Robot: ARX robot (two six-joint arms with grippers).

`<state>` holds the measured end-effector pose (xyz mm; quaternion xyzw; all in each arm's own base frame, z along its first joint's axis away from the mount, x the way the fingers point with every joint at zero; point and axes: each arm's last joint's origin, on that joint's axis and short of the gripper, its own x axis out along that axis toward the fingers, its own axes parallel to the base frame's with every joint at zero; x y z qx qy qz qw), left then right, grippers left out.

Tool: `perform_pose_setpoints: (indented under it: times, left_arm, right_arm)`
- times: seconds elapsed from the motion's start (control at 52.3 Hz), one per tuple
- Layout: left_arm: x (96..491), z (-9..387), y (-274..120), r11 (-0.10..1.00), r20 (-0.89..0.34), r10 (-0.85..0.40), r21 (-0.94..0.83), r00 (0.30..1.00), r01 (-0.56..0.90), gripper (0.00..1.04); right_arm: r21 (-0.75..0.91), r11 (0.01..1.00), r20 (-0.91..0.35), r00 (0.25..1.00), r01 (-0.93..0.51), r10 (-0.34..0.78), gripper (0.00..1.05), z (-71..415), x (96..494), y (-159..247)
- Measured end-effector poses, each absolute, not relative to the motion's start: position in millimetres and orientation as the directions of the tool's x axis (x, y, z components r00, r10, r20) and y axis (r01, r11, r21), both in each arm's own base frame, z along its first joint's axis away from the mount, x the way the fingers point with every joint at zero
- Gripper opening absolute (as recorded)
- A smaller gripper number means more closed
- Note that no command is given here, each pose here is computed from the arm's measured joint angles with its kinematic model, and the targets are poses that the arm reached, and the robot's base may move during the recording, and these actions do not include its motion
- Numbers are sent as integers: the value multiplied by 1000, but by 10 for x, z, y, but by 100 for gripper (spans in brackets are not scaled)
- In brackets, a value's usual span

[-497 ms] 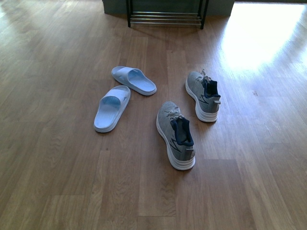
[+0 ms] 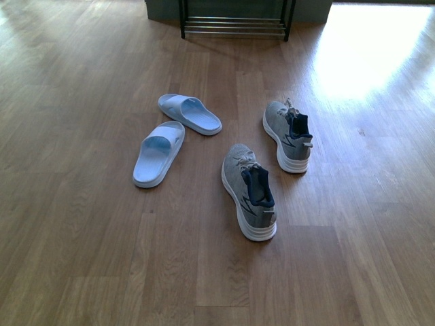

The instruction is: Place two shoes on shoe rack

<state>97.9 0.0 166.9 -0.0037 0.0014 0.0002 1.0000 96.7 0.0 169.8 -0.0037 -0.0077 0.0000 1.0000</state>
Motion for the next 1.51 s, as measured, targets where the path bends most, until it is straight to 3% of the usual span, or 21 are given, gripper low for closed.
perform_pose_setpoints:
  times: [1.509]
  left_arm:
    - [979, 1669, 0, 1000, -3, 0, -7, 1000, 0, 95]
  right_arm:
    - [-7, 1000, 16, 1000, 0, 0, 95, 1698, 967, 0]
